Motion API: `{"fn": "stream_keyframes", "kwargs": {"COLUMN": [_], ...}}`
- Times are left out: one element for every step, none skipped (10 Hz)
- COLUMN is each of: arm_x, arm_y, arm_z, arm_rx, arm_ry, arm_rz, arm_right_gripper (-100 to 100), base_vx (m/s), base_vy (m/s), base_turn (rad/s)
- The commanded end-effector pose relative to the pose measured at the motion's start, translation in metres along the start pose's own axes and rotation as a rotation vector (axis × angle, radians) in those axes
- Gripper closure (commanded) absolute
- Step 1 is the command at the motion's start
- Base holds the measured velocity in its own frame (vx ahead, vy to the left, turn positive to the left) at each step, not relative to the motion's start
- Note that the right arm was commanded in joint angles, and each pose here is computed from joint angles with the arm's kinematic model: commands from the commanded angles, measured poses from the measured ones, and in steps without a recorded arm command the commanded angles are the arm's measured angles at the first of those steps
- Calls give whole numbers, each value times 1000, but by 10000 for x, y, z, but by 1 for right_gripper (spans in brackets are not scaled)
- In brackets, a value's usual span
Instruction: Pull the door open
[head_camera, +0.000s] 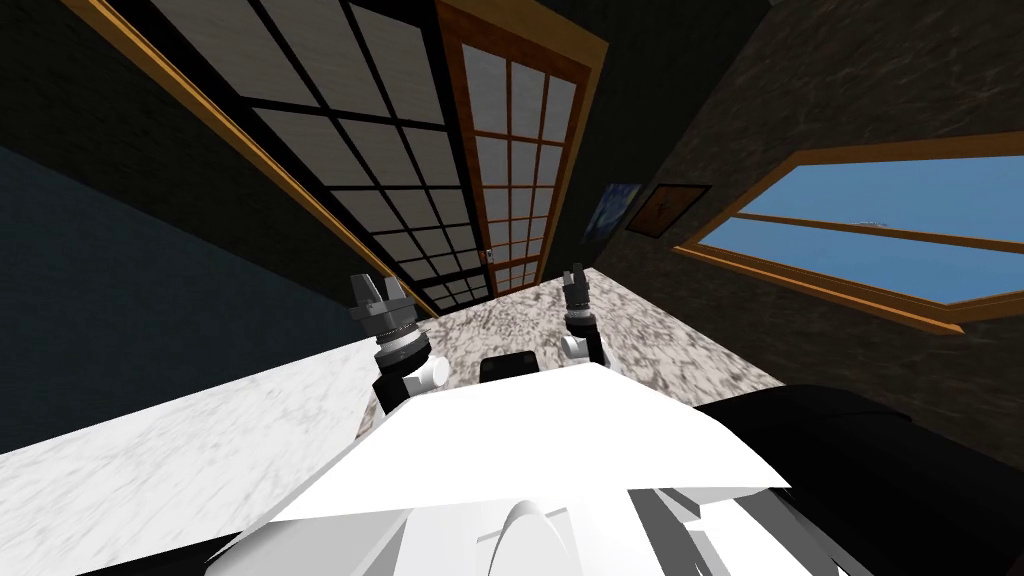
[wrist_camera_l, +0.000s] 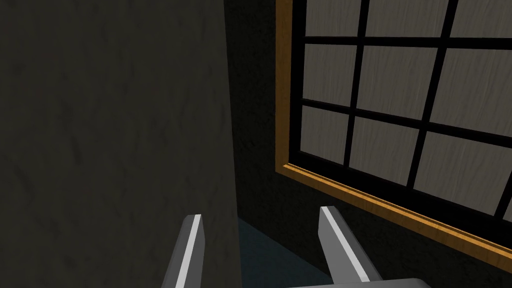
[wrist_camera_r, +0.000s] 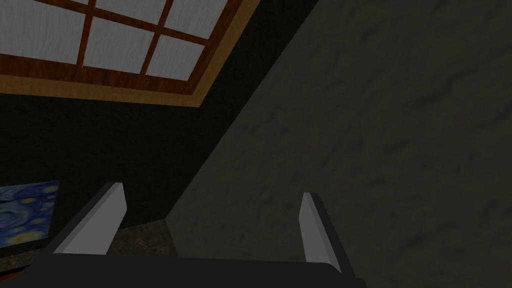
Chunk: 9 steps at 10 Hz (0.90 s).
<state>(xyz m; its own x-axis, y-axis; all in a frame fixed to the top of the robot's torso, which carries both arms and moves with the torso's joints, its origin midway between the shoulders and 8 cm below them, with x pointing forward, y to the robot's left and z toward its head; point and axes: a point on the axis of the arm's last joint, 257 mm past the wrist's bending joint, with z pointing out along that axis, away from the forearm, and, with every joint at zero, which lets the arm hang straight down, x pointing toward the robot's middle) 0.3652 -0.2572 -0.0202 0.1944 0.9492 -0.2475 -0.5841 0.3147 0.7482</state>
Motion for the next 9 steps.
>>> {"fn": "stream_keyframes", "kwargs": {"arm_x": [32,44,57,69,80,91,103,114,125], "arm_y": [-105,-172,-238,-304,-369,-438,-509,-580,-650], "arm_z": [-40,-64,-88,-113,-139,-167,-197,-229,-261], "arm_rx": [17,28,39,49,60,72,83,95,107], "arm_ry": [5,9,12,16,20,24,29,34,39], "arm_rz": [-32,-51,-70,-90,-109,-130,-152,-173,-195], "arm_right_gripper": [-100,-100,-100,-100,-100,-100,-100,-100,-100], "base_vx": [103,95,102,106,122,113,97,89,96], "base_vy": [28,31,37,43,31,31,38,32,31], "base_turn": [55,68,62,75,67,63,56,62,82]}}
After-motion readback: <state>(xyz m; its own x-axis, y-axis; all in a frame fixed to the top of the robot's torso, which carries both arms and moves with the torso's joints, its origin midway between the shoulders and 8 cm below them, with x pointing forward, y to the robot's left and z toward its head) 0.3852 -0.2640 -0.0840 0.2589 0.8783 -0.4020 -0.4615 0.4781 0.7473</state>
